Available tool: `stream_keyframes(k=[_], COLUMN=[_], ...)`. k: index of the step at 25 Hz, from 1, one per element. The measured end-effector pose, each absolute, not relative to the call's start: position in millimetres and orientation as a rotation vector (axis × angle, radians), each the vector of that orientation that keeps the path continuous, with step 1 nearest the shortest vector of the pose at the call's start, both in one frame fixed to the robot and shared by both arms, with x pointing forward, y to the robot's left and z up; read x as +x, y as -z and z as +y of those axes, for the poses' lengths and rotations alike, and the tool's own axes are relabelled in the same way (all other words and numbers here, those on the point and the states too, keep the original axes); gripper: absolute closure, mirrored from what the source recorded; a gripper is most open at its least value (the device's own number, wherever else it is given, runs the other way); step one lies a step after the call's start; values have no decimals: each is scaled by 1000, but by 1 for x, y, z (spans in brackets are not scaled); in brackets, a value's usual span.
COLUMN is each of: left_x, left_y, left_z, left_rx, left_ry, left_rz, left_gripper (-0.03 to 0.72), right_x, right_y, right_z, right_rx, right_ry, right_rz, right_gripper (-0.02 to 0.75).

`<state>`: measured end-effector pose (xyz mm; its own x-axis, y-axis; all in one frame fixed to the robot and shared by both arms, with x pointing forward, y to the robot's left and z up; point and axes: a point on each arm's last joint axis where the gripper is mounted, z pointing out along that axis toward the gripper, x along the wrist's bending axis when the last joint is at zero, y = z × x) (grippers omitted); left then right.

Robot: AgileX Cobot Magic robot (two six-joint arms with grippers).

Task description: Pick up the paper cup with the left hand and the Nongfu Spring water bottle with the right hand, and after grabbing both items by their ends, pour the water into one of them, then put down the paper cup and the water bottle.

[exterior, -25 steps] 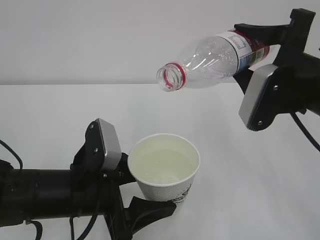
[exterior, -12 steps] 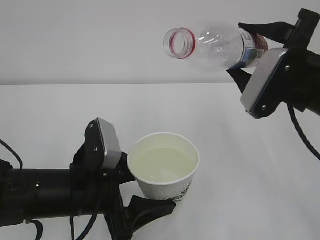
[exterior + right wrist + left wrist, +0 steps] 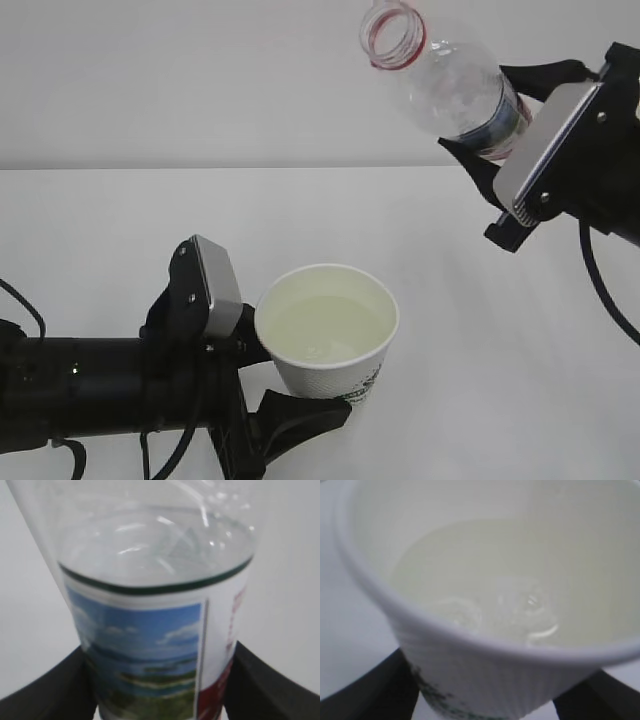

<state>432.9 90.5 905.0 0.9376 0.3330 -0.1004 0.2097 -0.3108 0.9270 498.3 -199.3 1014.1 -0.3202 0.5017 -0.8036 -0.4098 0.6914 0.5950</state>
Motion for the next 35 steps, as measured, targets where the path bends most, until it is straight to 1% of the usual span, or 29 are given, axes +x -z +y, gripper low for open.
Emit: stream_keyframes(k=[8,22,35], left_x=[433,433,434], left_y=[-905,-905,-905], left_z=[91,91,91], left_rx=[1900,1899,1905], left_ry=[-130,-131,-133], left_rz=[399,402,406], left_gripper=[136,136,136], right_x=[489,489,489], right_y=[-999,-999,-998], right_z=[-202,-202,-203], right_rx=[210,523,727], right_ry=[-1001,-1244,-1384], right_rz=[1732,1727,1713], right_gripper=[235,235,235])
